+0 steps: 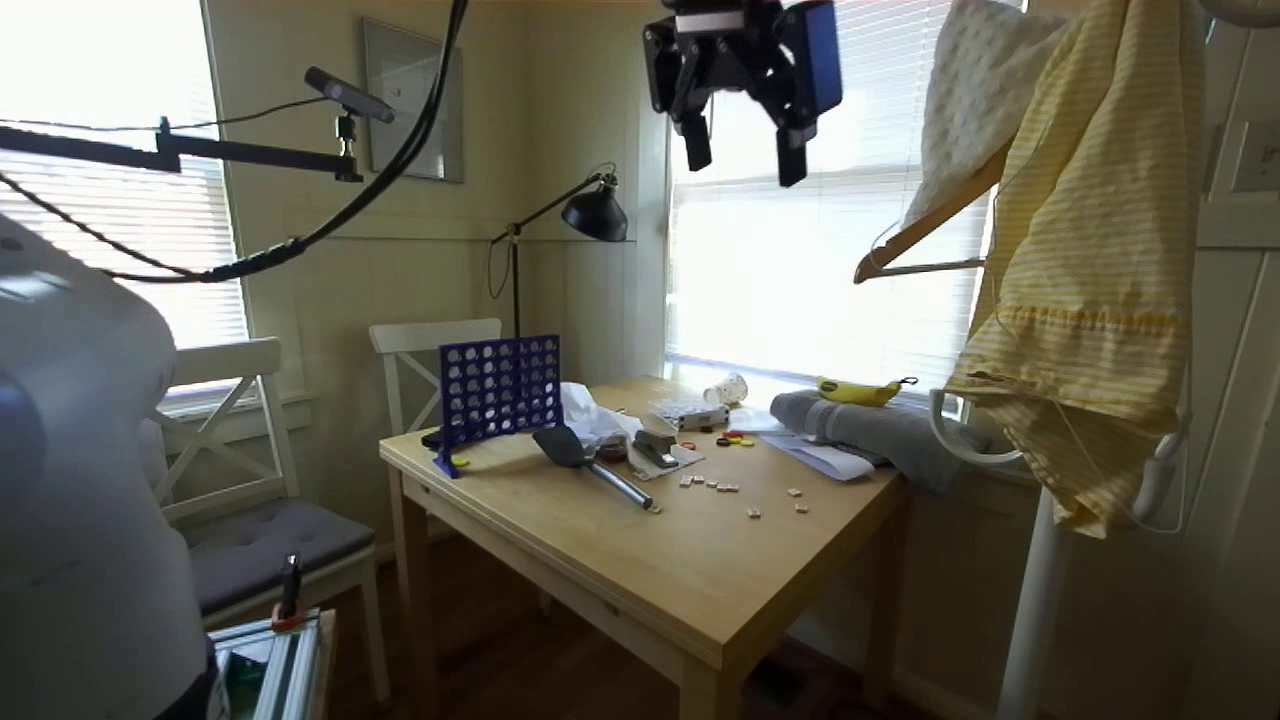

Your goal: Place two clothes hangers on the table

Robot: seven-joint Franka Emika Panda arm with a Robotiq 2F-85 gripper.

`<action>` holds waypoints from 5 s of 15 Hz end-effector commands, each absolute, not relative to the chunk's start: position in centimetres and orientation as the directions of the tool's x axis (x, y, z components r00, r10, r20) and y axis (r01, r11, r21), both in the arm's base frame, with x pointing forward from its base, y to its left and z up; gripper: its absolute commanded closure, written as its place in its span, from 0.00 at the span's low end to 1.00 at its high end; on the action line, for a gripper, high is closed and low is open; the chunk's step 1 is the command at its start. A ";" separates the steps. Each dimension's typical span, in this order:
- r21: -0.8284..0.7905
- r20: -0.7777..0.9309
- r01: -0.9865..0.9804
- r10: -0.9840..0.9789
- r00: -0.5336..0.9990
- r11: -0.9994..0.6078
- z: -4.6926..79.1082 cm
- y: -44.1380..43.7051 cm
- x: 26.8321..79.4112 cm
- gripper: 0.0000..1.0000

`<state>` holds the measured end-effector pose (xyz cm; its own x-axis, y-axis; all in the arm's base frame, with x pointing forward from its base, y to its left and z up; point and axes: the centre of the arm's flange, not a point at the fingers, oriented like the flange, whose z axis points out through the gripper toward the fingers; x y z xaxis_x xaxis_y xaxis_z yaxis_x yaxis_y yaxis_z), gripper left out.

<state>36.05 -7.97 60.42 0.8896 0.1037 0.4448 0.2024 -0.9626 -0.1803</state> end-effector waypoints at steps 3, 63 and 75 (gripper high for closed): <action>-0.176 0.441 0.202 0.106 0.891 -0.963 60.4 -8.2 36.4 0.00; -0.206 0.656 0.424 0.197 0.729 -0.882 54.7 -9.2 59.1 0.00; -0.093 0.696 0.357 0.196 0.691 -0.929 56.9 -10.4 58.0 0.54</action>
<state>58.63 -10.26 55.88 0.7020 0.1971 0.6844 0.3867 -0.9124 -0.1339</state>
